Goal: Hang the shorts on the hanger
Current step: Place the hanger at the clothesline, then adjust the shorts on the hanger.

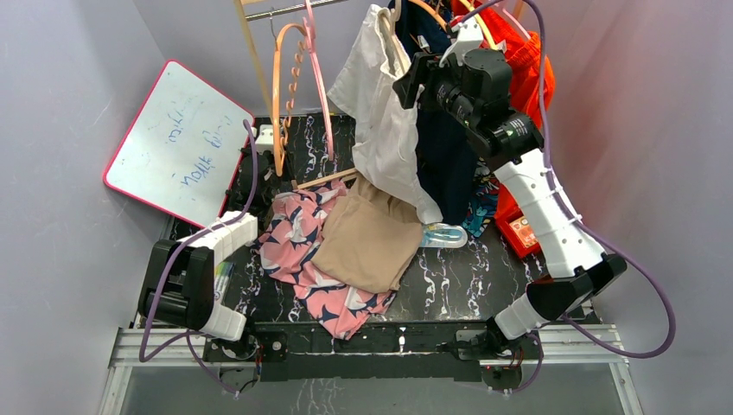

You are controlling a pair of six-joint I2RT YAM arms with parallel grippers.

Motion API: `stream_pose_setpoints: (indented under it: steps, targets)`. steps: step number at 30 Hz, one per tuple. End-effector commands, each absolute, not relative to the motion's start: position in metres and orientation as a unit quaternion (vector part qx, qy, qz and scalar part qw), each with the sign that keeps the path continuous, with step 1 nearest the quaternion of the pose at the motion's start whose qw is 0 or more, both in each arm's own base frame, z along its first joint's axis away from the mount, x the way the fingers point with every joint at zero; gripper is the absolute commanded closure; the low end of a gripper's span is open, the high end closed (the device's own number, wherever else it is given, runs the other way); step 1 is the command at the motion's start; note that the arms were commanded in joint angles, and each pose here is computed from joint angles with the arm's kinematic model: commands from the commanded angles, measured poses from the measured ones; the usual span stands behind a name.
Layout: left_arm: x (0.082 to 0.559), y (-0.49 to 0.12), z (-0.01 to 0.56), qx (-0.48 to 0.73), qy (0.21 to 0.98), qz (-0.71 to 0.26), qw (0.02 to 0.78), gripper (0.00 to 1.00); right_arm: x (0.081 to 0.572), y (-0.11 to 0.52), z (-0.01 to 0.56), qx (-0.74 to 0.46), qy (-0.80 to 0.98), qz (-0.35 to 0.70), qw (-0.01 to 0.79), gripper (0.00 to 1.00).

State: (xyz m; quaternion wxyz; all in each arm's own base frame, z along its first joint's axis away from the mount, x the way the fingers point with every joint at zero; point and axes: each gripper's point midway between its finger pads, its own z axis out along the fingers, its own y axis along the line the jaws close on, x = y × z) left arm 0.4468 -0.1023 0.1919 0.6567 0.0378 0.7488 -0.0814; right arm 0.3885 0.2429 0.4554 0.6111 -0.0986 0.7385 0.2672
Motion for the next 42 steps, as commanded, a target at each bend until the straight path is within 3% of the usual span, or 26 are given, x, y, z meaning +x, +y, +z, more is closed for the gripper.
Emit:
stream_pose_setpoints:
  steps: [1,5,9,14,18,31,38,42]
  targets:
    - [0.439,-0.114,0.238,0.018,0.705,-0.139,0.695,1.00,0.379,0.214,0.475,-0.079,0.725,0.225,0.646,0.22]
    - [0.439,-0.114,0.237,0.017,0.706,-0.139,0.695,1.00,0.373,0.214,0.473,-0.078,0.730,0.233,0.638,0.18]
    - [0.438,-0.114,0.238,0.017,0.705,-0.139,0.695,1.00,0.365,0.210,0.479,-0.067,0.728,0.241,0.639,0.08]
    - [0.439,-0.114,0.238,0.016,0.705,-0.140,0.695,1.00,0.364,0.216,0.465,-0.081,0.743,0.245,0.618,0.14]
    - [0.438,-0.115,0.238,0.016,0.706,-0.141,0.694,1.00,0.371,0.217,0.457,-0.082,0.749,0.235,0.615,0.25]
    - [0.438,-0.112,0.235,0.013,0.707,-0.135,0.694,1.00,0.396,0.209,0.468,-0.065,0.739,0.188,0.643,0.85]
    - [0.439,-0.112,0.234,0.012,0.708,-0.134,0.693,1.00,0.403,0.196,0.488,-0.053,0.725,0.152,0.670,0.99]
    - [0.439,-0.112,0.232,0.012,0.709,-0.133,0.692,1.00,0.408,0.187,0.493,-0.037,0.722,0.131,0.678,1.00]
